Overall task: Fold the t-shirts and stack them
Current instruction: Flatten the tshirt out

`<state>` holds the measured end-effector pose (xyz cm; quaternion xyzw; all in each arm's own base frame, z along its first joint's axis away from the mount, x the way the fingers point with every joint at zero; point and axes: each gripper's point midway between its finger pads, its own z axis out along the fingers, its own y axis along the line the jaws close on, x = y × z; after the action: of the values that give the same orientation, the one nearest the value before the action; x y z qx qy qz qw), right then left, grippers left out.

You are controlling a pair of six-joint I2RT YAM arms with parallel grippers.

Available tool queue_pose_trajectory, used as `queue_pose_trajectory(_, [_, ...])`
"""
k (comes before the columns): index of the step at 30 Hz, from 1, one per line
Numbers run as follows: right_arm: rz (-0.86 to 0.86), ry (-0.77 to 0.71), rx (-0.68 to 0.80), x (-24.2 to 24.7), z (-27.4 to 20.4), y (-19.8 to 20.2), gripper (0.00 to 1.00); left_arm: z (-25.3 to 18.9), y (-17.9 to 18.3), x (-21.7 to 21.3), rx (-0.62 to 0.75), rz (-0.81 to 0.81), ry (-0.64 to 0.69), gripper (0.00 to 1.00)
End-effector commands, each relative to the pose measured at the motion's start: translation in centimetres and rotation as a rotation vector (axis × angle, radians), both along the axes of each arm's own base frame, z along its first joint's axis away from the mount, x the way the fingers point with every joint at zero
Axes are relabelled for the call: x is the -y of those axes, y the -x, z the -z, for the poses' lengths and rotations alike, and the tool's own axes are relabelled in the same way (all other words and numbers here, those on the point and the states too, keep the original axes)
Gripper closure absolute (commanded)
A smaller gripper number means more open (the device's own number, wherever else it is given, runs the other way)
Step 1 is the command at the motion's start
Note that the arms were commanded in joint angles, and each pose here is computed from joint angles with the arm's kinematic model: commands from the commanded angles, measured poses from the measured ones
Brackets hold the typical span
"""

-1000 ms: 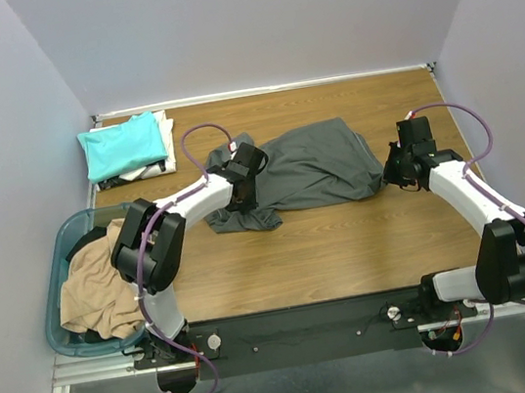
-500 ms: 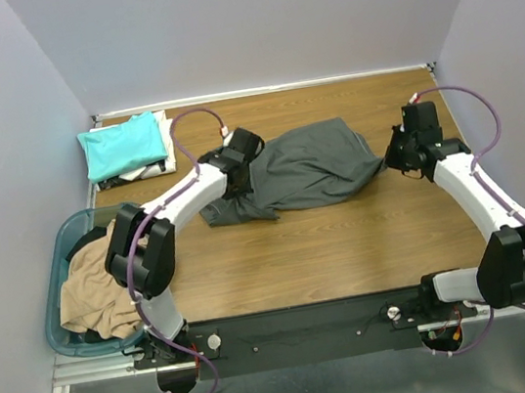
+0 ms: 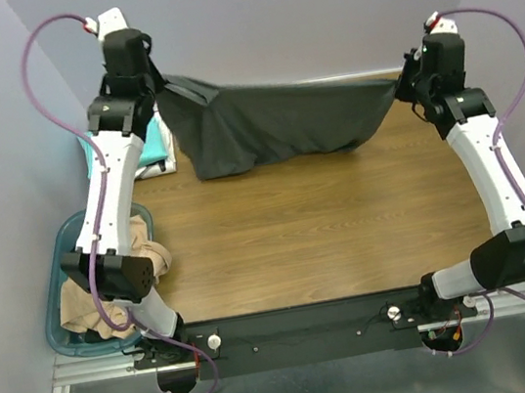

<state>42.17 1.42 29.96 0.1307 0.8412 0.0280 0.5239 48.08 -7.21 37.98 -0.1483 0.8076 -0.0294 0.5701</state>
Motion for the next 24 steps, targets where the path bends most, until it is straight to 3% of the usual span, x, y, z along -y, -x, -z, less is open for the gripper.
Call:
queue_pose_trajectory(1, [0.014, 0.071, 0.097, 1.2, -5.2, 0.6, 0.99, -7.6, 2.5, -1.3, 0.164, 0.007, -0.001, 1.00])
queue_pose_trajectory(9, [-0.013, 0.081, 0.259, 1.2, -13.4, 5.9, 0.95, -17.6, 9.8, -3.5, 0.453, -0.017, 0.086, 1.00])
queue_pose_trajectory(14, [-0.019, 0.055, 0.397, 1.1, -19.2, 8.5, 0.94, -21.2, 13.4, -3.6, 0.591, 0.026, 0.098, 1.00])
queue_pose_trajectory(18, [-0.017, 0.054, 0.390, 1.0, -19.3, 7.1, 0.95, -22.0, 12.3, -1.2, 0.618, 0.148, 0.118, 1.00])
queue_pose_trajectory(24, [-0.018, 0.091, 0.266, 1.0, -14.1, 1.8, 0.97, -18.5, 6.3, 2.9, 0.539, 0.285, 0.121, 1.00])
